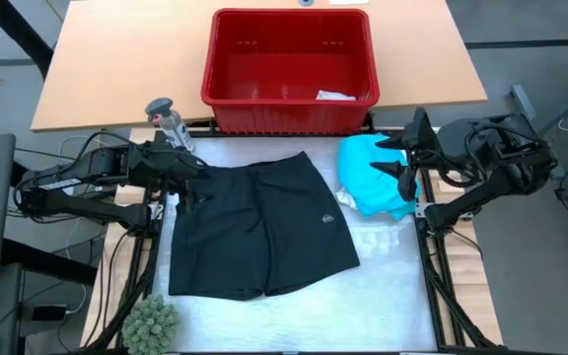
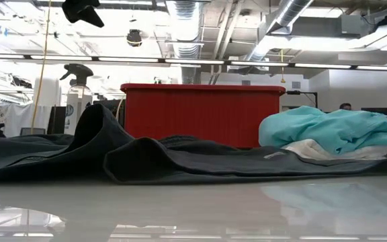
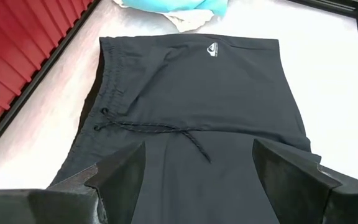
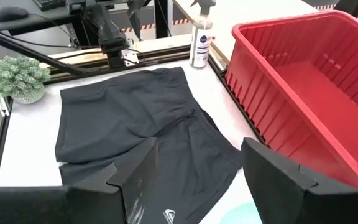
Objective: Fold Laundry from Bin
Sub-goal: Fold the black shorts
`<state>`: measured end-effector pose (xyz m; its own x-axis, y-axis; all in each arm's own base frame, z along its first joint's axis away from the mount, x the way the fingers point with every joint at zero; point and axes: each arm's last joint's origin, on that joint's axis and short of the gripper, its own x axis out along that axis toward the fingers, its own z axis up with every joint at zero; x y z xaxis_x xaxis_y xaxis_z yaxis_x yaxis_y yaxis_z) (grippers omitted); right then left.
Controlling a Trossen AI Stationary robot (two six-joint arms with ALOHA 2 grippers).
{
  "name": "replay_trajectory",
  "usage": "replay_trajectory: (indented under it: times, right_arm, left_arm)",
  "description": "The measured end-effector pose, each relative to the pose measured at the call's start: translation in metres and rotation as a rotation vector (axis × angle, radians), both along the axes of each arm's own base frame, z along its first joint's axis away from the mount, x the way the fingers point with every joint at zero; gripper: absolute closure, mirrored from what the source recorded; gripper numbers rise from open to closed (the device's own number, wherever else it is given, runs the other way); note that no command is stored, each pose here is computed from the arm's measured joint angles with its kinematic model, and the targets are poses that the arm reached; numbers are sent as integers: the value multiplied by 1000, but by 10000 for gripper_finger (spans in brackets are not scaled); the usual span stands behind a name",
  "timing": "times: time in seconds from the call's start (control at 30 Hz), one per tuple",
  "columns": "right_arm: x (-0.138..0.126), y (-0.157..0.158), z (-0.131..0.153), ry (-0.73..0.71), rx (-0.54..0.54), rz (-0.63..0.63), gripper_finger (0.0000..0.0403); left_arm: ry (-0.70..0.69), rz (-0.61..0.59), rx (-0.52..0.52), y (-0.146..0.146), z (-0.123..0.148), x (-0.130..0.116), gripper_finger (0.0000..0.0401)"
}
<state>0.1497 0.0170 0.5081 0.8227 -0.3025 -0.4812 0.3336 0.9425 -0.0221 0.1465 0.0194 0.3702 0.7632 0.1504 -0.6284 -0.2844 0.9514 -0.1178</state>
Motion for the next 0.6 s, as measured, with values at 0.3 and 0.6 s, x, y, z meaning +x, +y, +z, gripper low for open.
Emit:
replay_trajectory:
  times: [0.3, 0.6]
  right_arm:
    - [1, 5, -9, 22, -15, 21, 148]
    - [-9, 9, -6, -31, 32, 30, 148]
  left_arm:
    - [-6, 3, -7, 0, 1, -1, 118]
    - [-213, -211, -146, -10, 19, -16, 118]
